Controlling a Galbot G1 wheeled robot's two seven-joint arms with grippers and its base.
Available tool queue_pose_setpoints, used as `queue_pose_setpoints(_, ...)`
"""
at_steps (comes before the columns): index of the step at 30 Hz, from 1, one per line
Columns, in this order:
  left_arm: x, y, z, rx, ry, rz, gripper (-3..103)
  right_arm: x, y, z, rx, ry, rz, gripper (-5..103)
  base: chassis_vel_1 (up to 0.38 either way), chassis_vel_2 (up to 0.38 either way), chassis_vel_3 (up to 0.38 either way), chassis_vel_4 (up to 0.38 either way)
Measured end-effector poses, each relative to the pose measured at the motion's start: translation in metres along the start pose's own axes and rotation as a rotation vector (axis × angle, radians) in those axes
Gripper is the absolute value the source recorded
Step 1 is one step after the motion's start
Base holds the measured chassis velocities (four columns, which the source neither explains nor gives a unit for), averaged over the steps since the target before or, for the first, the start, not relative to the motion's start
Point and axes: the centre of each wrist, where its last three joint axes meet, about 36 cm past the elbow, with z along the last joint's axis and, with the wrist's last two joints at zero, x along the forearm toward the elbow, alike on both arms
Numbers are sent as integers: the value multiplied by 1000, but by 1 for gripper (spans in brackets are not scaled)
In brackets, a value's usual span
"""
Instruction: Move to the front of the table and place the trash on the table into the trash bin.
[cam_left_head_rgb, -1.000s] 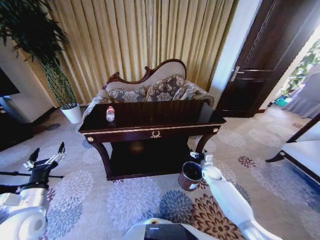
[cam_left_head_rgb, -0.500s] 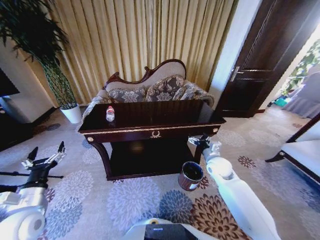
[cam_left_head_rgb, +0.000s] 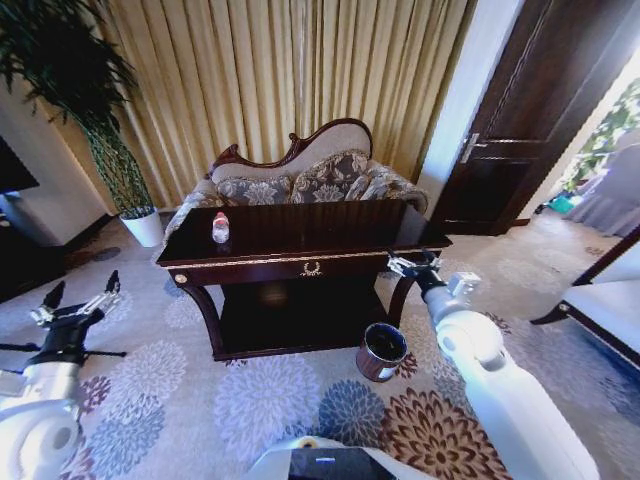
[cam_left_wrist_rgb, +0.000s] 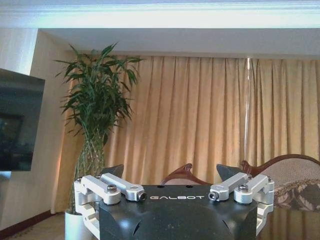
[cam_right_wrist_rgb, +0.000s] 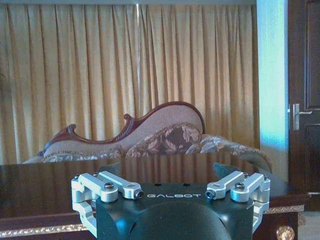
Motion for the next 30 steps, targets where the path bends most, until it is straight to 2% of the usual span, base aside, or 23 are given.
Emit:
queue_pose_setpoints(10, 0, -2, 0, -4, 52, -17, 100, 6, 7, 11, 27, 21, -8, 100, 0, 0, 0, 0)
queue_pose_setpoints(13, 0, 1, -1, -21, 61, -18, 100, 4, 13, 22, 40, 51, -34, 100, 0, 0, 0, 0)
queue_pose_setpoints(30, 3, 0, -3, -24, 44, 5, 100, 4, 18, 26, 24, 50, -61, 100, 0, 0, 0, 0)
